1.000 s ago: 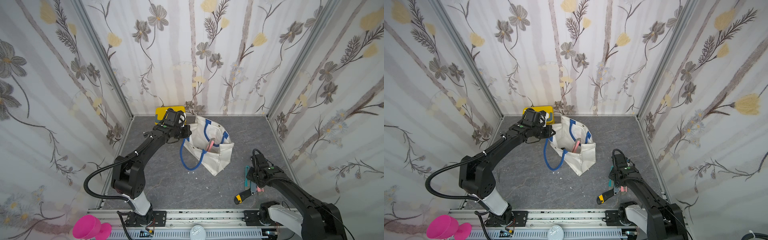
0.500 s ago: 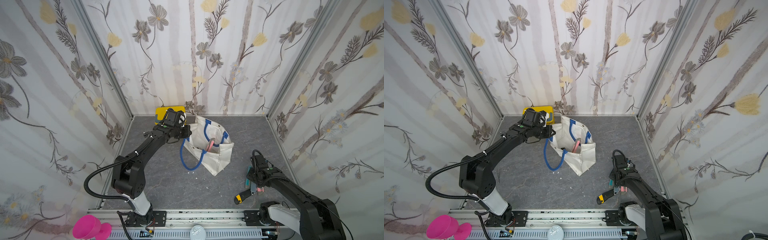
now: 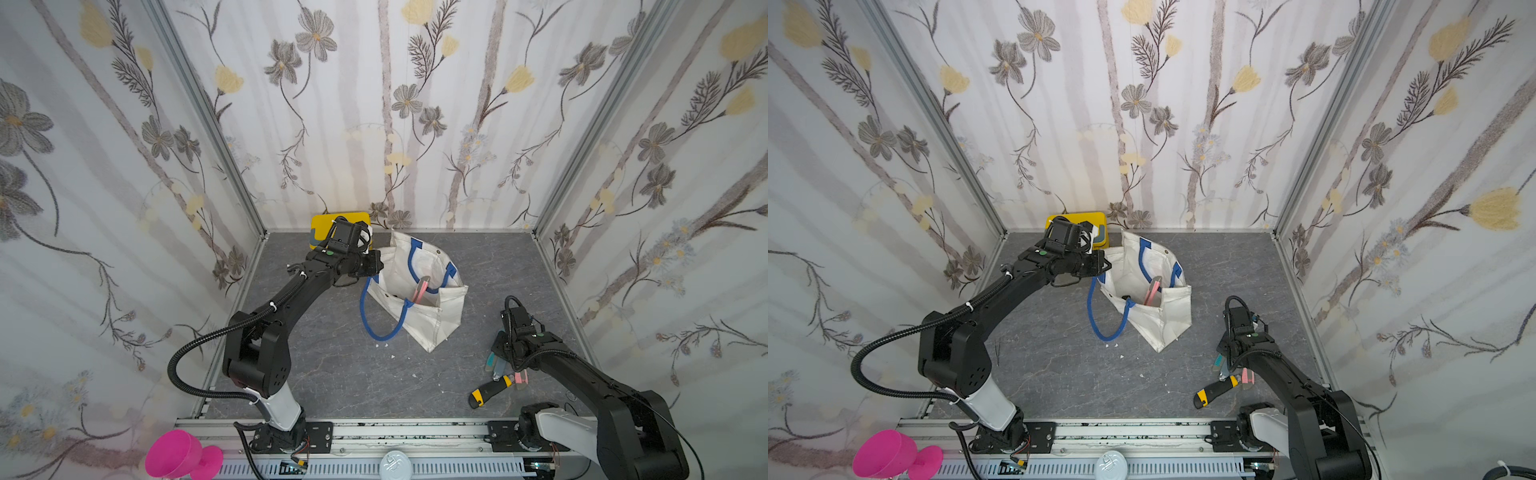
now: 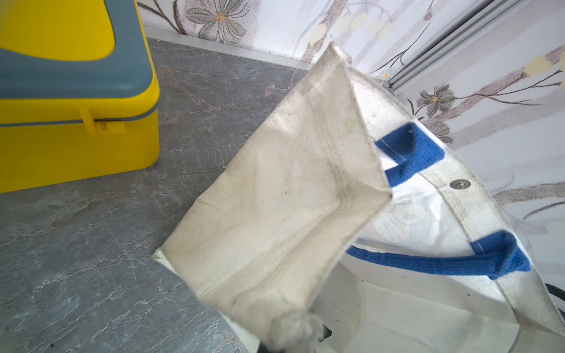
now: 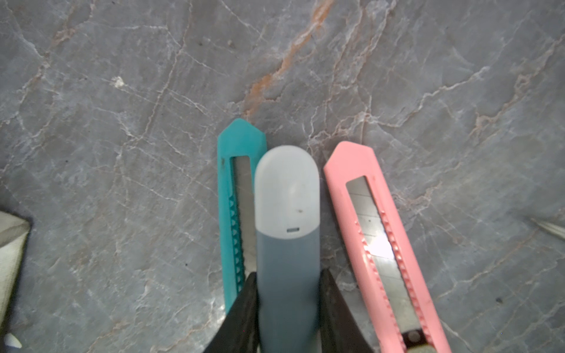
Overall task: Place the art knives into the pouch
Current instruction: Pick up the utility knife at the center of the board.
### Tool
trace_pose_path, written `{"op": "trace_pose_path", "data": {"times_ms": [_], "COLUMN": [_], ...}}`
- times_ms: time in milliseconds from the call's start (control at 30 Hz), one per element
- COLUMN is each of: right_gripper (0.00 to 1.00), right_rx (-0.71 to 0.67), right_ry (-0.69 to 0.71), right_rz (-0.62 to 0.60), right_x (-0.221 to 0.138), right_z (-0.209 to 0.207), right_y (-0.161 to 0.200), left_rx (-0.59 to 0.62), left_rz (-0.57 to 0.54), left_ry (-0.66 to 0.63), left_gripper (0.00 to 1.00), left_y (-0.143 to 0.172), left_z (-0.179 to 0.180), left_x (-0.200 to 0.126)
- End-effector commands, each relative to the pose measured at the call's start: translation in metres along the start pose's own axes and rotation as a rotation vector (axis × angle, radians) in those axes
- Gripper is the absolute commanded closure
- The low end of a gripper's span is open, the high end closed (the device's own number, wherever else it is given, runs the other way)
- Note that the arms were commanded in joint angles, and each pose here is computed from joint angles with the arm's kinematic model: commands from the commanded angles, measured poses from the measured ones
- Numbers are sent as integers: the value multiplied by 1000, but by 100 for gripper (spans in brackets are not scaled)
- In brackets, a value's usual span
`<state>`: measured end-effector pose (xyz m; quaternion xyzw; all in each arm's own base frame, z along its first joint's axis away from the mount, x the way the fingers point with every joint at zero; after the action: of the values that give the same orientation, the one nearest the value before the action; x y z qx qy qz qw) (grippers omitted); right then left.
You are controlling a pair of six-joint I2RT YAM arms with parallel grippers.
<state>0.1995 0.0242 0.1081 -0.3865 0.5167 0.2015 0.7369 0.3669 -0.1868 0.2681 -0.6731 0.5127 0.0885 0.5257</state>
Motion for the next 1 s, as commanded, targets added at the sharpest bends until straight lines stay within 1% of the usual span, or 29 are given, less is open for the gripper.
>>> {"op": "trace_pose_path", "data": {"times_ms": [0,333,500,600,700,900,967], "right_gripper": [72,75,76,76,77,78,80], "right_rx": [-12,-18,-57,-85,-101,-131,-148], "right_ry": [-35,-160,-255,-264,-306,-367,-387], "right_rz": [-3,-42,-105,-140,-184,-251,-274], "right_x": [-4,-27,-54,-71,-94,-125,-136], "right_z": [7,25,42,51,63,86,96], "right_y": [-5,-19,-38,-50,-65,-82,-86], "left_rx": [4,3,5,4,3,5,3], "left_rz": [-21,-19,-21,-19,-17,-16,-12], "left_ry": [15,16,13,11,12,2,5], "left_gripper": [100,100,100,100,100,100,100], "left_y": [-4,-3,-4,-3,-3,-3,-2], "left_z": [-3,-3,-3,-3,-3,-1,-2], "left_x": [-4,-3,-3,-3,-2,-1,-1]}}
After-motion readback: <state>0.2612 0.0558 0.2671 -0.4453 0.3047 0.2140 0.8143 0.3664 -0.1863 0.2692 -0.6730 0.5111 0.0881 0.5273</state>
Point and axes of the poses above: each gripper's point midway between its finger pads, its own x axis out along the fingers, its own z axis along the line the jaws close on, y = z × x, the point moved 9 cm from there along -x, back along the fingers, and after that the axes turned 9 degrees about x, right-handed, at the moved point
